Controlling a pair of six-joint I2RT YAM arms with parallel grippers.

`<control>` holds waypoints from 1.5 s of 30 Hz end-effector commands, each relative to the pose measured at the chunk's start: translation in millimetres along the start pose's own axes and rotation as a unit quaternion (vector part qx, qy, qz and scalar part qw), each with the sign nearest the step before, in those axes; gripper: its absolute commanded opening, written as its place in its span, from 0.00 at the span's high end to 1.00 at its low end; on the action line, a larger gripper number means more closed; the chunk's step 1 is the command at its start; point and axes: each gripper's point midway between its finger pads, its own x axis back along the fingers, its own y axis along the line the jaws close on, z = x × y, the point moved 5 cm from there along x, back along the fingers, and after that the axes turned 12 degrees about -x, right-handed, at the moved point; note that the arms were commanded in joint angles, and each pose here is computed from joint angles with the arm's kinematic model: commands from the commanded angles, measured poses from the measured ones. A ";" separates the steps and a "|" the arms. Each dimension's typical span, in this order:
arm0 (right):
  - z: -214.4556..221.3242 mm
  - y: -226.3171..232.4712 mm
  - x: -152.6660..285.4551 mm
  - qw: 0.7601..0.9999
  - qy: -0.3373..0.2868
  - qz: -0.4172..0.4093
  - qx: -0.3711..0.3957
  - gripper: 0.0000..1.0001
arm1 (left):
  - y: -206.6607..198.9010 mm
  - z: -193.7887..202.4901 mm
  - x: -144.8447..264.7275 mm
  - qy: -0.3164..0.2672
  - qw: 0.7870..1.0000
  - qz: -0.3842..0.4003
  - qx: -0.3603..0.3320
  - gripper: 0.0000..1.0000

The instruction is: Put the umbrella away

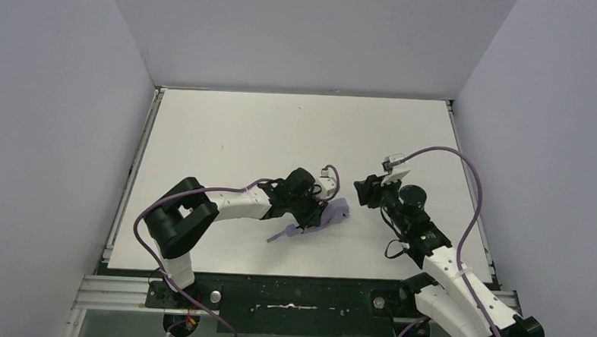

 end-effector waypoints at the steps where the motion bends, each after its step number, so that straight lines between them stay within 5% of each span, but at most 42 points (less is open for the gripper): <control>1: -1.1 2.6 22.0 1.000 -0.006 0.001 -0.030 0.56 | -19.4 66.7 20.9 0.156 0.979 0.124 -0.030 1.00; 6: -10.6 5.0 30.7 1.000 -0.022 -0.006 -0.012 0.52 | -5.6 45.3 35.2 0.156 0.971 0.172 -0.061 1.00; 13: 4.1 -1.1 34.9 0.996 0.080 0.026 0.004 0.51 | 13.3 22.7 52.8 0.149 0.962 0.208 -0.096 1.00; 19: 13.5 2.3 30.8 0.995 0.095 0.014 -0.022 0.51 | 28.3 11.2 54.8 0.141 0.964 0.194 -0.112 0.77; 27: 23.8 2.6 27.6 0.993 0.102 0.015 -0.055 0.51 | 41.3 -1.8 52.6 0.126 0.971 0.167 -0.116 0.25; 33: 19.7 -3.1 25.7 0.992 0.088 0.049 -0.076 0.51 | 63.4 -31.3 77.8 0.054 0.991 0.096 -0.082 0.21; 37: 17.4 -7.4 22.5 0.986 0.083 0.087 -0.114 0.53 | 84.3 -52.2 116.1 -0.037 0.998 -0.044 -0.028 0.21; 42: 28.1 -25.9 20.0 0.964 0.126 0.190 -0.139 0.57 | 94.2 -32.6 159.5 -0.075 0.969 -0.197 0.128 0.29; 45: 37.6 -29.2 17.4 0.949 0.173 0.222 -0.141 0.58 | 87.7 -0.6 174.5 -0.072 0.940 -0.255 0.215 0.50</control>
